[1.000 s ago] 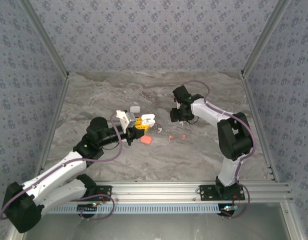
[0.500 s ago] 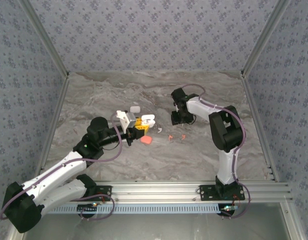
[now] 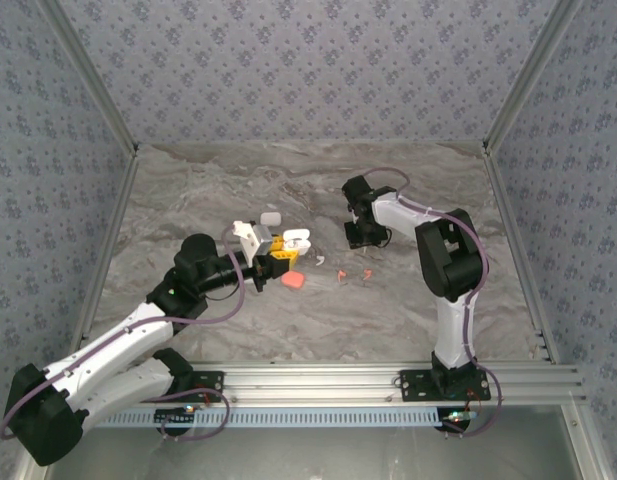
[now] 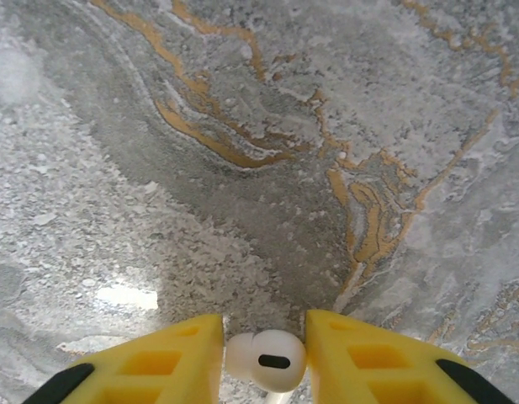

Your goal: Insert wireless bluetooth earbuds into charging case

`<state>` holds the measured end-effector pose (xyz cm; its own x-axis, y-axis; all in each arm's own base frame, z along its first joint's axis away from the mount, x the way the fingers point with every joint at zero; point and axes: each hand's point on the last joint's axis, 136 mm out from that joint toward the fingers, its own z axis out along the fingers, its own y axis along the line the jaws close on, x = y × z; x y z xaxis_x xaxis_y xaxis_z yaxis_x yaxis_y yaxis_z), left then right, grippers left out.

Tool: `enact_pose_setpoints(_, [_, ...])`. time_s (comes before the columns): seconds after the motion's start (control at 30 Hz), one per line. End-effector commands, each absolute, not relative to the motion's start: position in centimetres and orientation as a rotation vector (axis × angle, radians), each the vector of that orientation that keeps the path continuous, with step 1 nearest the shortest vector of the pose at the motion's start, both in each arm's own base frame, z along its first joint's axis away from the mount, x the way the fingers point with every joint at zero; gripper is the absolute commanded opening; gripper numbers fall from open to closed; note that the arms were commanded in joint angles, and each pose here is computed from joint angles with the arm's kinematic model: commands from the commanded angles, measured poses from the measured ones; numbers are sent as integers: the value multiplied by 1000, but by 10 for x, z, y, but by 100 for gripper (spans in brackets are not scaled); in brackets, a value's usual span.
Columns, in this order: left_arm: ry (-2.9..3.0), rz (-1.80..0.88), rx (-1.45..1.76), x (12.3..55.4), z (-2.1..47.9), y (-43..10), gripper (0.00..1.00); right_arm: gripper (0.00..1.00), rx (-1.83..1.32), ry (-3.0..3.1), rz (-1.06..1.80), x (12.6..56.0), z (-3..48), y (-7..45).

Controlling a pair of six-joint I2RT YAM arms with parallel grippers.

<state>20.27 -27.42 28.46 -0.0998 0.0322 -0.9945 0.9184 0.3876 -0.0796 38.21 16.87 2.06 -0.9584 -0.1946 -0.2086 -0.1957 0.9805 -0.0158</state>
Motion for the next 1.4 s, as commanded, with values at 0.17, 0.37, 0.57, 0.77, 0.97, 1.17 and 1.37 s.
enact_pose_setpoints(0.17, [1432, -940, 898, 202, 296, -274, 0, 28, -309, 2866, 21, 383, 34, 170])
enact_pose_setpoints(0.37, [1428, -966, 869, 205, 298, -277, 0, 27, -299, 2694, 94, 384, 90, 173])
enact_pose_setpoints(0.57, [1421, -992, 828, 214, 300, -282, 0, 27, -265, 2437, 260, 362, 172, 177])
enact_pose_setpoints(0.77, [1403, -1012, 798, 220, 303, -288, 0, 27, -215, 2101, 520, 327, 267, 189])
enact_pose_setpoints(0.97, [1387, -1017, 789, 223, 306, -294, 0, 27, -220, 1826, 768, 291, 338, 211])
enact_pose_setpoints(1.17, [1383, -1030, 801, 224, 308, -301, 0, 27, -285, 1696, 889, 268, 376, 242])
enact_pose_setpoints(1.37, [1379, -1036, 797, 224, 309, -304, 0, 27, -324, 1699, 901, 263, 376, 262])
